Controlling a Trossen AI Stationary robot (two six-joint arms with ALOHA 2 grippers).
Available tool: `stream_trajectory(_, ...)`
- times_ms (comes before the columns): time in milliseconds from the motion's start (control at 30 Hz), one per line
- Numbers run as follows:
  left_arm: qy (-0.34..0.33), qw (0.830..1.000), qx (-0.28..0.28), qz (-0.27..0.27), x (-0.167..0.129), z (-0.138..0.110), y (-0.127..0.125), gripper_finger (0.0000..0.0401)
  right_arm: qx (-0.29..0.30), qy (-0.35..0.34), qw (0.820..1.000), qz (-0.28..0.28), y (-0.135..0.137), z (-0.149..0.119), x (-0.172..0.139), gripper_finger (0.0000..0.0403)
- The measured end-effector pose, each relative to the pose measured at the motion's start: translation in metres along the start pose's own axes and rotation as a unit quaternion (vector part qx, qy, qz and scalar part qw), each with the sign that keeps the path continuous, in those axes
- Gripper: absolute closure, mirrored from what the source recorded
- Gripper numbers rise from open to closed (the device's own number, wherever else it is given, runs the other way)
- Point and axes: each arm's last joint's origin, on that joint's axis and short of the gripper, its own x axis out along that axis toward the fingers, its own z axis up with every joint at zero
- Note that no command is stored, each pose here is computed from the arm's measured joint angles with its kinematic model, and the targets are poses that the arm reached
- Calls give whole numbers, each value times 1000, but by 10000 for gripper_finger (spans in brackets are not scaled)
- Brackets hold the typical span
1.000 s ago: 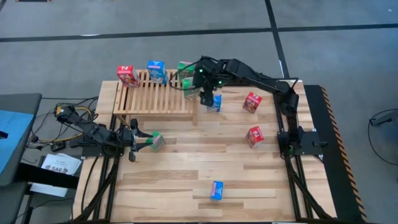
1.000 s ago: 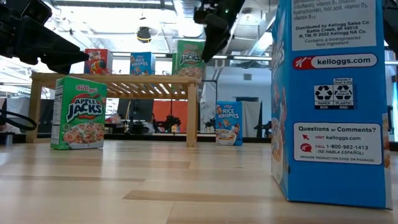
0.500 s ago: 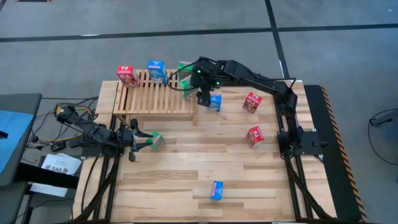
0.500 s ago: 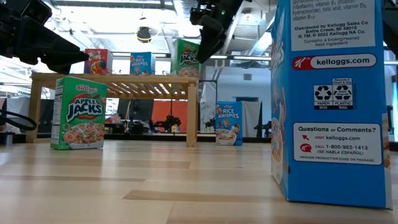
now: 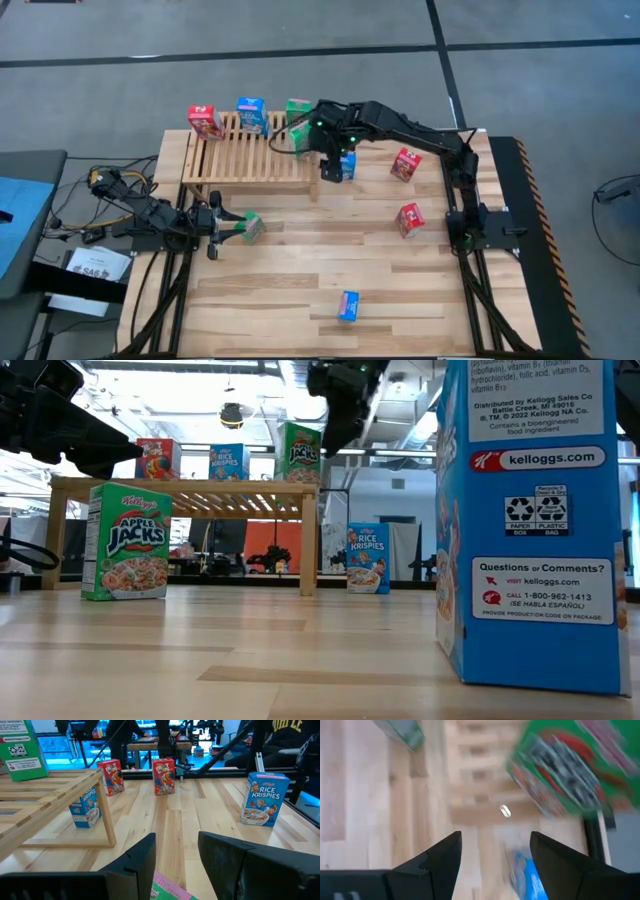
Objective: Stack cereal on shelf
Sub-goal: Put the bottom green cereal box on the shelf aligned with the green cereal box
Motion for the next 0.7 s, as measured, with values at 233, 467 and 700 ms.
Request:
stream_trajectory(233,0,1000,0,0,0,0,0,263,-46,-47,998,5,14,13,7,142)
stream_trajectory(467,0,1000,0,0,0,0,0,263,-67,-85,994,-12,26,24,9,142)
stream_trajectory(700,0,1000,0,0,0,0,0,263,-76,-86,993,-25,29,30,35,142)
